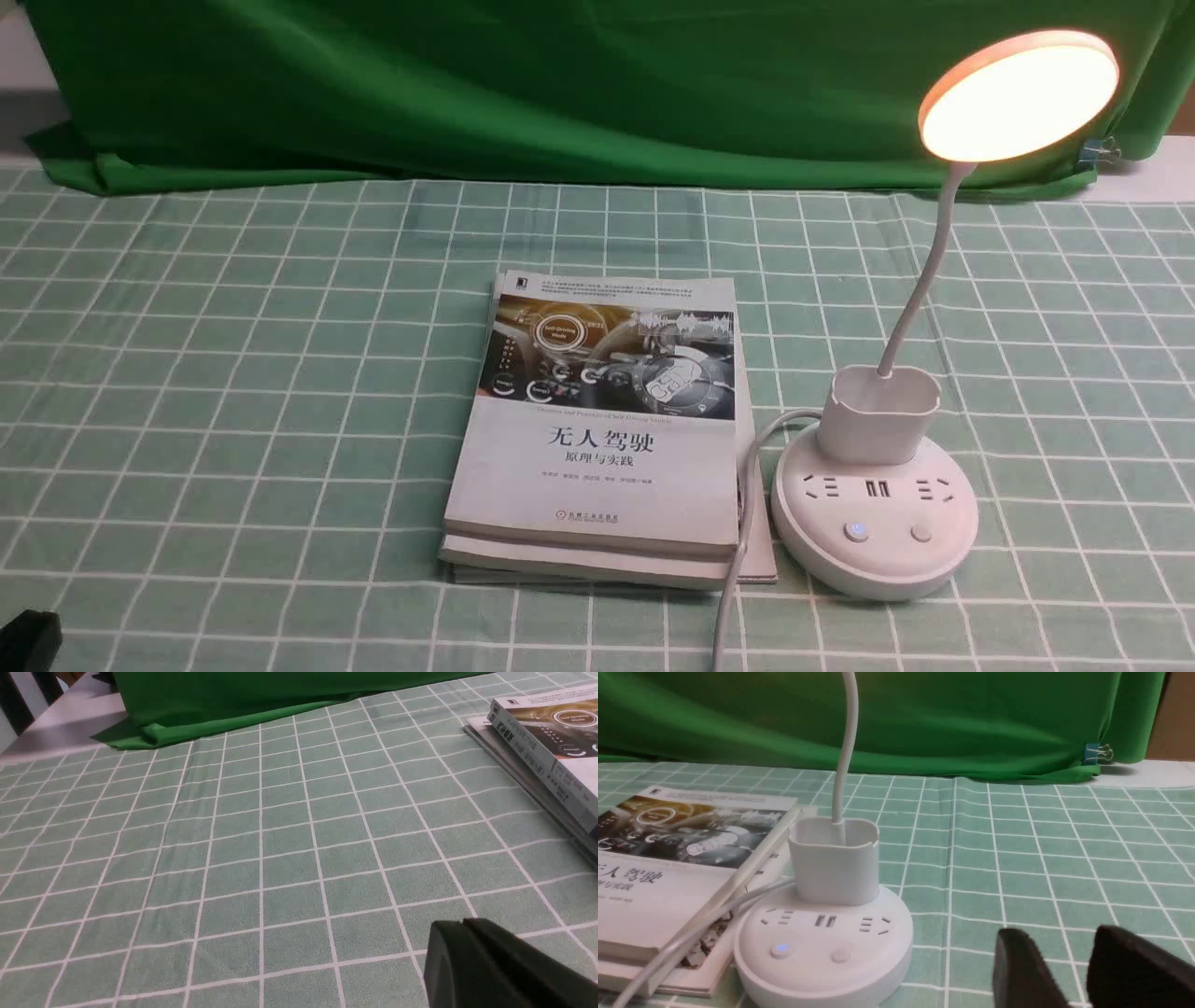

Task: Turn off the desk lamp on the blue coffee tablecloth by hand.
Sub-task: 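Press the power button on the lamp base to turn the lamp off with the right gripper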

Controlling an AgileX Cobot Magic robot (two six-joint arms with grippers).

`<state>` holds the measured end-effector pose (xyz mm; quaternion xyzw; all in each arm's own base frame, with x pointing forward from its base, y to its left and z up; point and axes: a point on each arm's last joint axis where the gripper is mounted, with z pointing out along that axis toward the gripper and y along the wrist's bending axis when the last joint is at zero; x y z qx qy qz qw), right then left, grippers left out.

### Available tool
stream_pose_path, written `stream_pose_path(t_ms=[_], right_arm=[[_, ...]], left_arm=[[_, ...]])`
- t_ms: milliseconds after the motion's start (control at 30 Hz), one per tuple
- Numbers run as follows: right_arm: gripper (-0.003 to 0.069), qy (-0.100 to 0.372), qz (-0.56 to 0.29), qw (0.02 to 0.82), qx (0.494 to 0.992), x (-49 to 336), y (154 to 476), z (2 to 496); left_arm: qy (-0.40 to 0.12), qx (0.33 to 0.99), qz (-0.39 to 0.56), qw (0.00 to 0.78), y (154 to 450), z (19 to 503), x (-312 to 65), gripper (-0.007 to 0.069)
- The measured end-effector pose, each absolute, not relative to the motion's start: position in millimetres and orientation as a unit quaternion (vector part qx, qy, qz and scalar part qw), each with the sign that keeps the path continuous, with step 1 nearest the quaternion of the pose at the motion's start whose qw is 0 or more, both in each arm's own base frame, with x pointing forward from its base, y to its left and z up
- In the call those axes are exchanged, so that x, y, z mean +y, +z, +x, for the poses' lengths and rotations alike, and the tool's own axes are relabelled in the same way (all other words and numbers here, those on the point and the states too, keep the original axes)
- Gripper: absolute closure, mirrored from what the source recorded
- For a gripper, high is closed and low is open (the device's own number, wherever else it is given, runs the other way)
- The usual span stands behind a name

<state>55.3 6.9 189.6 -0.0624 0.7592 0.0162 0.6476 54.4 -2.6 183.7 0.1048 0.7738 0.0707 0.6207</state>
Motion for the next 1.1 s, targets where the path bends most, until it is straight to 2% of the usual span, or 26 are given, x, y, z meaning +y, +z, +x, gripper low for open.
stream_pose_path(t_ms=[733, 833, 867, 1000, 1100], right_arm=[[0.0418, 0.017, -0.06, 0.652, 0.756, 7, 191, 55], [0.0417, 0.079, 0.003, 0.661, 0.747, 8, 194, 56], [0.0418, 0.124, 0.049, 0.667, 0.733, 8, 197, 56], [0.0418, 0.22, 0.151, 0.68, 0.683, 6, 206, 57], [0.0418, 0.242, 0.173, 0.694, 0.656, 4, 212, 56]], left_arm=[[0.071, 0.774, 0.105, 0.621, 184, 54, -3, 0.0625], [0.071, 0.774, 0.105, 0.621, 184, 54, -3, 0.0625], [0.071, 0.774, 0.105, 0.621, 184, 54, -3, 0.0625], [0.071, 0.774, 0.105, 0.621, 184, 54, -3, 0.0625], [0.071, 0.774, 0.105, 0.621, 184, 54, -3, 0.0625]])
